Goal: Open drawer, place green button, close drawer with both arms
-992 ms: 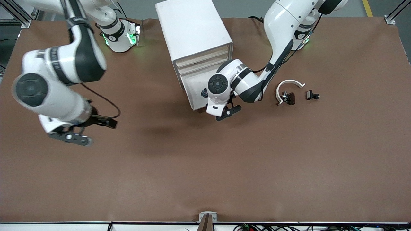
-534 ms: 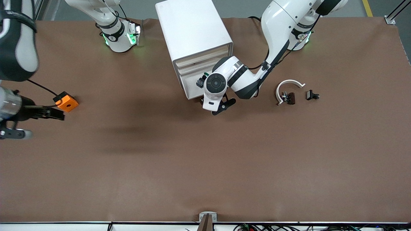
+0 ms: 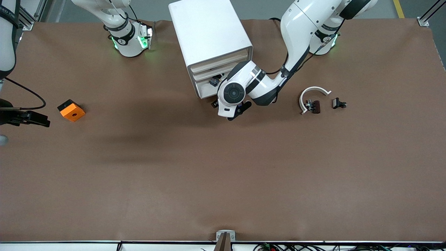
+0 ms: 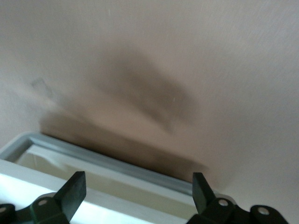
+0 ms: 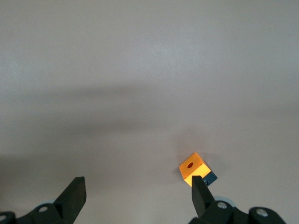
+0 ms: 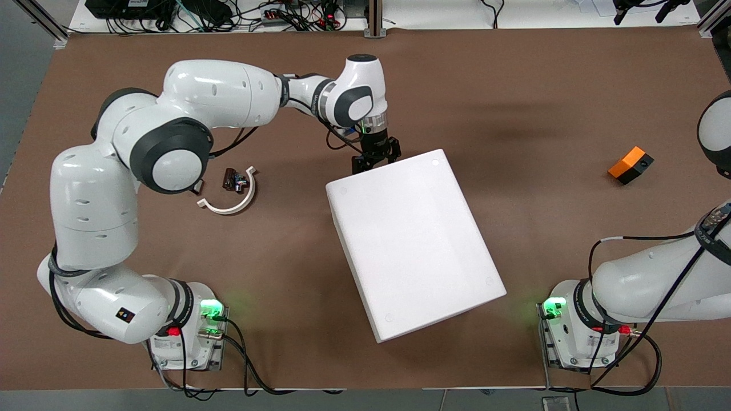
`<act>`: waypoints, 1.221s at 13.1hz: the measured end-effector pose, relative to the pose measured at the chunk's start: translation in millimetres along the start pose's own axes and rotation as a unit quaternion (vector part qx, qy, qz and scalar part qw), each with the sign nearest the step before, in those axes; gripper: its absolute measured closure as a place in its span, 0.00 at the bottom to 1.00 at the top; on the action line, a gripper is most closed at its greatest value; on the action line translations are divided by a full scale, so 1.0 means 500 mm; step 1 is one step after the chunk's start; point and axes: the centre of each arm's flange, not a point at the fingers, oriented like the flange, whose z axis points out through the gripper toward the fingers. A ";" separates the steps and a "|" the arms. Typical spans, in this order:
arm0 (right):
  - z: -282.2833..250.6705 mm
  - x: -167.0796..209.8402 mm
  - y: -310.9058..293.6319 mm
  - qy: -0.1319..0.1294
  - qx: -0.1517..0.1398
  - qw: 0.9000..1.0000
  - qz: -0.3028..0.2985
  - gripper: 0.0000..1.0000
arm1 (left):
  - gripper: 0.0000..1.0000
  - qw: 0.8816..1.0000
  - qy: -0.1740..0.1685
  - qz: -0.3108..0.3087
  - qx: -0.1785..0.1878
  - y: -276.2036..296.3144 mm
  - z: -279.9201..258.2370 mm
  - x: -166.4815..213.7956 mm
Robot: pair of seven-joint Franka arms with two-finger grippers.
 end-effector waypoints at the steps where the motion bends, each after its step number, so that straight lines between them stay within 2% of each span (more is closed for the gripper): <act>1: -0.008 0.000 0.000 0.004 0.000 1.000 0.000 0.00 | 0.00 1.000 -0.012 -0.005 0.003 0.001 0.011 -0.010; 3: -0.020 -0.004 -0.003 0.001 0.000 1.000 -0.001 0.00 | 0.00 0.999 -0.030 -0.008 0.011 0.000 0.032 -0.029; 5: -0.019 -0.020 -0.008 -0.026 0.003 1.000 -0.003 0.00 | 0.00 0.999 -0.041 -0.010 0.019 -0.001 0.045 -0.041; 6: -0.026 -0.025 -0.010 -0.027 0.004 1.000 -0.004 0.00 | 0.00 0.999 -0.047 -0.012 0.020 -0.001 0.048 -0.045; 10: -0.109 -0.070 -0.016 0.002 0.027 1.000 -0.004 0.00 | 0.00 0.998 -0.057 -0.017 0.024 -0.003 0.050 -0.045; 13: -0.175 -0.125 -0.015 0.012 0.034 0.999 -0.002 0.00 | 0.00 0.998 -0.057 -0.018 0.028 -0.003 0.042 -0.040; 14: -0.187 -0.136 -0.015 0.015 0.034 0.999 -0.002 0.00 | 0.00 0.998 -0.049 -0.020 0.031 -0.002 0.026 -0.023; 16: -0.193 -0.147 -0.014 0.016 0.035 0.999 -0.002 0.00 | 0.00 0.998 -0.023 -0.039 0.040 -0.004 -0.040 0.057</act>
